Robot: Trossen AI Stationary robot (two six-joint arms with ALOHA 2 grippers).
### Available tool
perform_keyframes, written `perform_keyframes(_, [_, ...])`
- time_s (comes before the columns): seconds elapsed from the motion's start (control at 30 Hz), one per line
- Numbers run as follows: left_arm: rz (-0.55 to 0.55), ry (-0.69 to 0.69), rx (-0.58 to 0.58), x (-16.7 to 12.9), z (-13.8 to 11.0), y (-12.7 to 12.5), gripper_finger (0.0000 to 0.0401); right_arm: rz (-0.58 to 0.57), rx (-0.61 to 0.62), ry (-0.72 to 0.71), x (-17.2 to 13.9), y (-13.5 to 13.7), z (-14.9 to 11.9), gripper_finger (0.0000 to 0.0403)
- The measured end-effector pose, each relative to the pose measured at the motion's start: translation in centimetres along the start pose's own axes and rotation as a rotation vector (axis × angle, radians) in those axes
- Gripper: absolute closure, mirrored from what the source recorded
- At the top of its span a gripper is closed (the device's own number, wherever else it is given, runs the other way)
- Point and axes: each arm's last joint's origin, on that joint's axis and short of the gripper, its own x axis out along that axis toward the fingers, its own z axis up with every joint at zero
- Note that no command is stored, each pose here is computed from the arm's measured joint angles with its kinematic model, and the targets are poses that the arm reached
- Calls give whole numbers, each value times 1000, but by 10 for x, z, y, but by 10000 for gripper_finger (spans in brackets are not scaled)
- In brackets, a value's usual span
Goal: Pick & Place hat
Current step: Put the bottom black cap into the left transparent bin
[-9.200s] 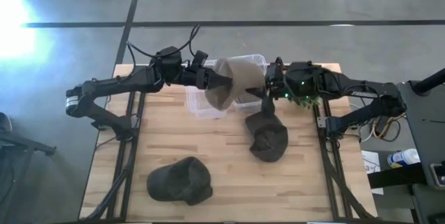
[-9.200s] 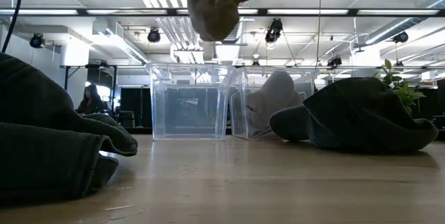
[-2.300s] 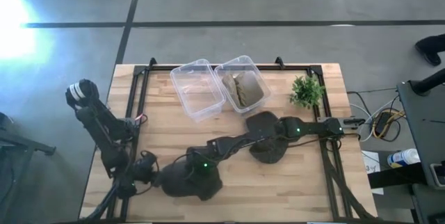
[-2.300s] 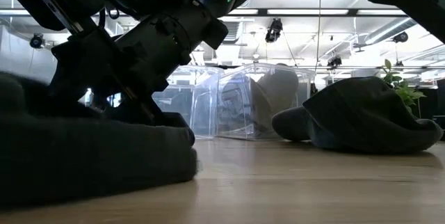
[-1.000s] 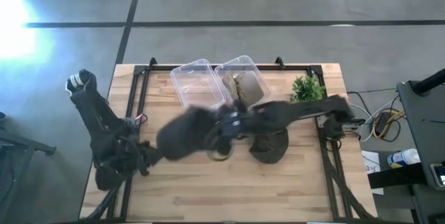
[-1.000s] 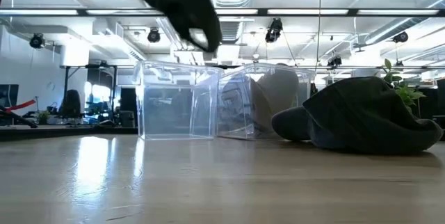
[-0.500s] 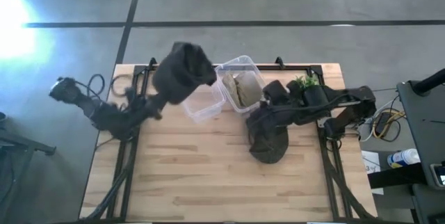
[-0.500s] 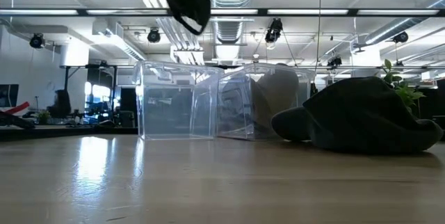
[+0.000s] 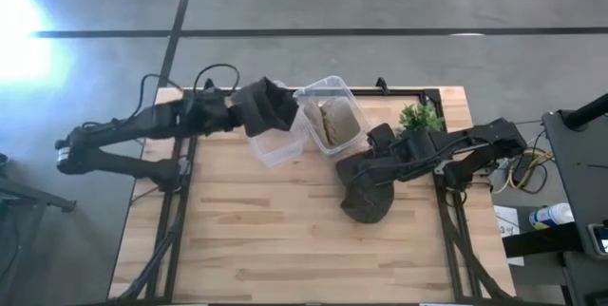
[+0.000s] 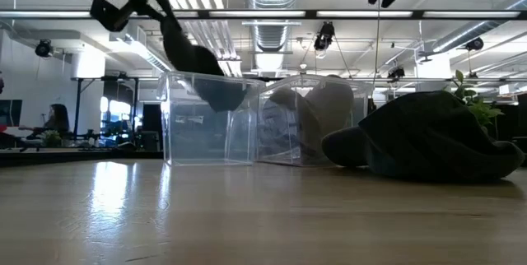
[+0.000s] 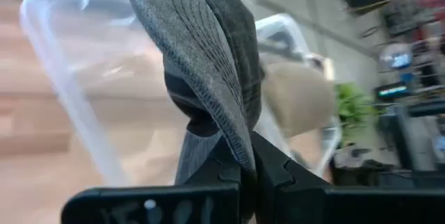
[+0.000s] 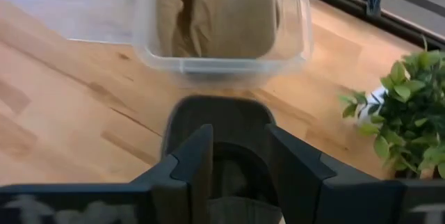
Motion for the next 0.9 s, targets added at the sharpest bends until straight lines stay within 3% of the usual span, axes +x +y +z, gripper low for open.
perform_keyframes(0.23, [218,214,17,11,4,5,396,-48,4,13,15,-2,-11,275])
perform_keyframes(0.43, [218,196,47,29,11,-14,388,-55,-1,10,20,-1,-14,275])
perform_keyframes(0.73, [244,388,189,104,-14,-20,391,-37,7,31,16,-5,-14,275])
perform_keyframes(0.9, [196,440,271,113,-15,-20,391,3,-6,79,11,-9,-25,275])
